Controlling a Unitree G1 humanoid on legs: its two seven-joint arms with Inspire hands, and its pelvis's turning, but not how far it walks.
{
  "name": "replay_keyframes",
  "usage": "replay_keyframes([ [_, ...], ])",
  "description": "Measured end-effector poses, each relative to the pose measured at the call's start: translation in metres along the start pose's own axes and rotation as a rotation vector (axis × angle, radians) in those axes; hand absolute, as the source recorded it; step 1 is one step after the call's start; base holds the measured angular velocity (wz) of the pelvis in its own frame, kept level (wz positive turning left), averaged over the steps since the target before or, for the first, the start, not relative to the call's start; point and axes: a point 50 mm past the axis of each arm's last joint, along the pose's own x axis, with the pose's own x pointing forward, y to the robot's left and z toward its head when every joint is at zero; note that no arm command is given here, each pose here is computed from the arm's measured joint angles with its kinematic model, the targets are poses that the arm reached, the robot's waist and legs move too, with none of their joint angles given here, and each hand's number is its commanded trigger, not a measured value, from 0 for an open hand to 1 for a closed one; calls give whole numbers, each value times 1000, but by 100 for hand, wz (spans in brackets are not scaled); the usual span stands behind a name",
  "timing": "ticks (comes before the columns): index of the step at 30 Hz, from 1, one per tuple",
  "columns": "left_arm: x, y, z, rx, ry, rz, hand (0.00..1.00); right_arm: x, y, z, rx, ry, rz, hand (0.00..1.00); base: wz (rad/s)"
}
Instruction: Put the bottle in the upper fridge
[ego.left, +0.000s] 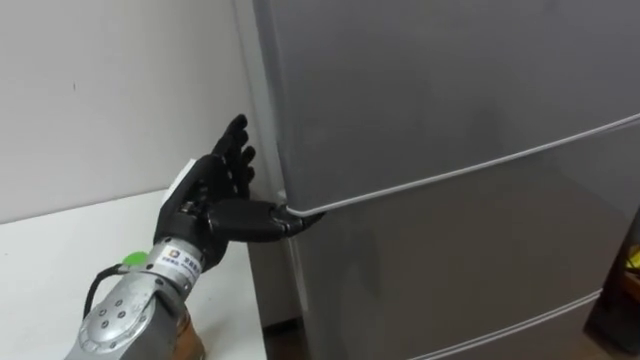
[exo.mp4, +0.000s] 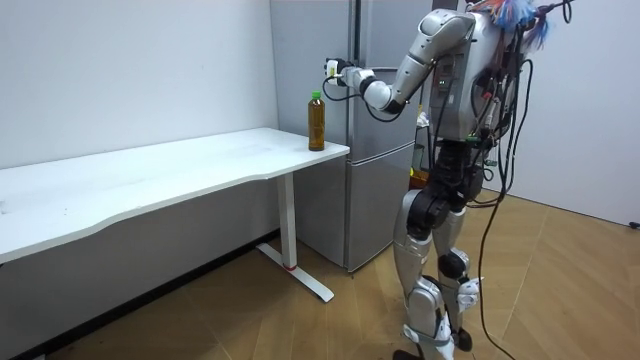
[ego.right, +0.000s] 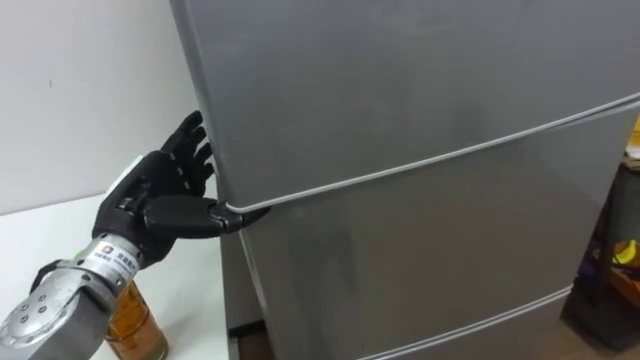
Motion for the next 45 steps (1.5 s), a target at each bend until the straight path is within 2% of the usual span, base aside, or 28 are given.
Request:
replay_keyframes([
  [5, 6, -4, 9, 109, -5, -47, 0, 1, 0, 2, -10, 3, 16, 0, 4],
  [9, 8, -9, 10, 130, 0, -81, 0, 1, 0, 5, -11, 4, 24, 0, 1],
  [11, 8, -17, 11, 182, -1, -113, 0, 1, -1, 6, -13, 3, 28, 0, 8],
  [22, 5, -30, 17, 195, -14, -162, 0, 1, -3, 7, -52, 0, 29, 0, 8],
  [31, -3, -38, 25, 208, -52, -200, 0, 0, -5, 3, -15, 9, 27, 0, 4],
  [38, -7, -52, 28, 215, -71, -265, 0, 0, -8, -2, 11, 19, 20, 0, -2],
  [39, -8, -52, 27, 209, -69, -269, 0, 0, -8, -1, 20, 13, 21, 0, -69],
  [41, -13, -39, 27, 209, -71, -226, 0, 0, -6, 4, 25, -20, 32, 0, -14],
  [42, -14, -38, 26, 207, -68, -223, 0, 0, -5, 5, 48, -27, 30, 0, 57],
  [45, -16, -48, 25, 208, -60, -286, 0, 0, -5, 4, 60, -17, 19, 0, 43],
])
